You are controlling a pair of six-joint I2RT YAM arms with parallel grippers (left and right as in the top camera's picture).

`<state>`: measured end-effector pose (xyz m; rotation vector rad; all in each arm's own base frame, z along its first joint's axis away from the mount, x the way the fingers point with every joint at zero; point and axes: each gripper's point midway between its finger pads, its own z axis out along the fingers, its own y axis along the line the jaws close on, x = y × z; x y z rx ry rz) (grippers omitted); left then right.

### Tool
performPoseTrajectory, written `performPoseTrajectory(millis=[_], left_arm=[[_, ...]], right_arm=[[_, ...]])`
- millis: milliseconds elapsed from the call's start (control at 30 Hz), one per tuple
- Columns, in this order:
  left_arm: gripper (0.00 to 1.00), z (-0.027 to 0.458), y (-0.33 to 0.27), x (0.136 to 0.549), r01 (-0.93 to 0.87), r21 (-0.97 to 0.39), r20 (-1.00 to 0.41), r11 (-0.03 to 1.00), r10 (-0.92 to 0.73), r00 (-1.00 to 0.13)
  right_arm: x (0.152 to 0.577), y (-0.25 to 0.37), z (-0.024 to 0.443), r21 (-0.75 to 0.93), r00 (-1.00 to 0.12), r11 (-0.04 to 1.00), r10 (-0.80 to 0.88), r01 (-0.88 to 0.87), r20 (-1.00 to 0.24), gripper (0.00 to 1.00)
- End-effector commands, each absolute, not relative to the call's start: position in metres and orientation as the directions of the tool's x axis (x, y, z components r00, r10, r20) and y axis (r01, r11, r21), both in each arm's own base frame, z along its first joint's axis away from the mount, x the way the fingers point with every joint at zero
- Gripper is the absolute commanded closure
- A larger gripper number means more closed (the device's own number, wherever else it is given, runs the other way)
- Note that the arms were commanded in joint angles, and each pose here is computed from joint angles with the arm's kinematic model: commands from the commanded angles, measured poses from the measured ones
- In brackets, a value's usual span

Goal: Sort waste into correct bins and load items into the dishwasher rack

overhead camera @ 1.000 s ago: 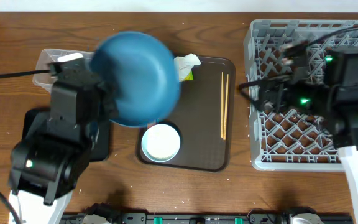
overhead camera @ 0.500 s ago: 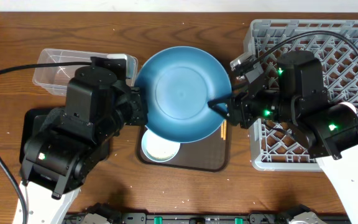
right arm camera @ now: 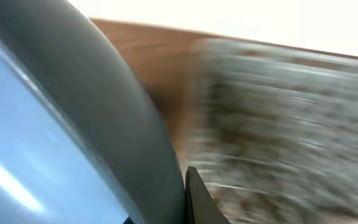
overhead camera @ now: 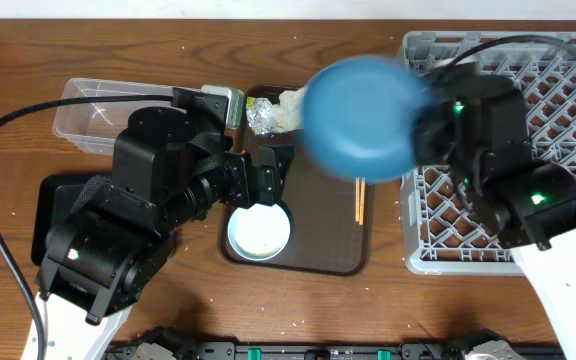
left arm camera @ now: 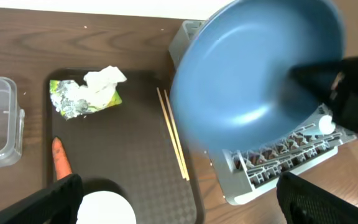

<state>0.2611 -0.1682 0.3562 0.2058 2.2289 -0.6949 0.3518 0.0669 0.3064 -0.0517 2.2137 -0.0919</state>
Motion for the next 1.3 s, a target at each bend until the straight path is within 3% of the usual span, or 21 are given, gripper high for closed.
performPoseTrajectory(millis=[0, 200, 400, 567, 767, 933, 1267], left_arm=[[0.02, 0.364, -0.169, 0.259, 0.371, -0.421, -0.736, 0.828, -0.073, -0.673], [0.02, 0.364, -0.169, 0.259, 0.371, -0.421, -0.736, 0.828, -0.073, -0.673], [0.02, 0.362, -0.168, 0.258, 0.368, -0.421, -0.733, 0.829, -0.072, -0.677], [0.02, 0.362, -0.168, 0.257, 0.367, -0.421, -0.73, 0.83, -0.07, -0.68], [0.02, 0.361, -0.168, 0.257, 0.365, -0.421, -0.728, 0.83, -0.068, -0.682], [0.02, 0.358, -0.167, 0.255, 0.361, -0.42, -0.721, 0.833, -0.065, -0.69], [0.02, 0.356, -0.167, 0.255, 0.356, -0.42, -0.714, 0.835, -0.061, -0.698]], right_arm=[[0.338, -0.048, 0.348, -0.249, -0.457, 0.792, 0.042, 0.557, -0.889, 0.99], [0.317, -0.136, 0.391, -0.214, -0.276, 0.474, 0.065, 0.854, -0.959, 0.99], [0.305, -0.208, 0.383, -0.244, -0.272, 0.236, 0.096, 0.941, -0.957, 0.99], [0.304, -0.248, 0.361, -0.315, -0.332, 0.138, 0.129, 0.939, -0.934, 0.99], [0.315, -0.276, 0.349, -0.418, -0.427, 0.098, 0.119, 0.903, -0.896, 0.99], [0.35, -0.278, 0.331, -0.525, -0.557, 0.254, 0.069, 0.812, -0.828, 0.99], [0.386, -0.248, 0.305, -0.566, -0.614, 0.356, 0.028, 0.743, -0.789, 0.99]])
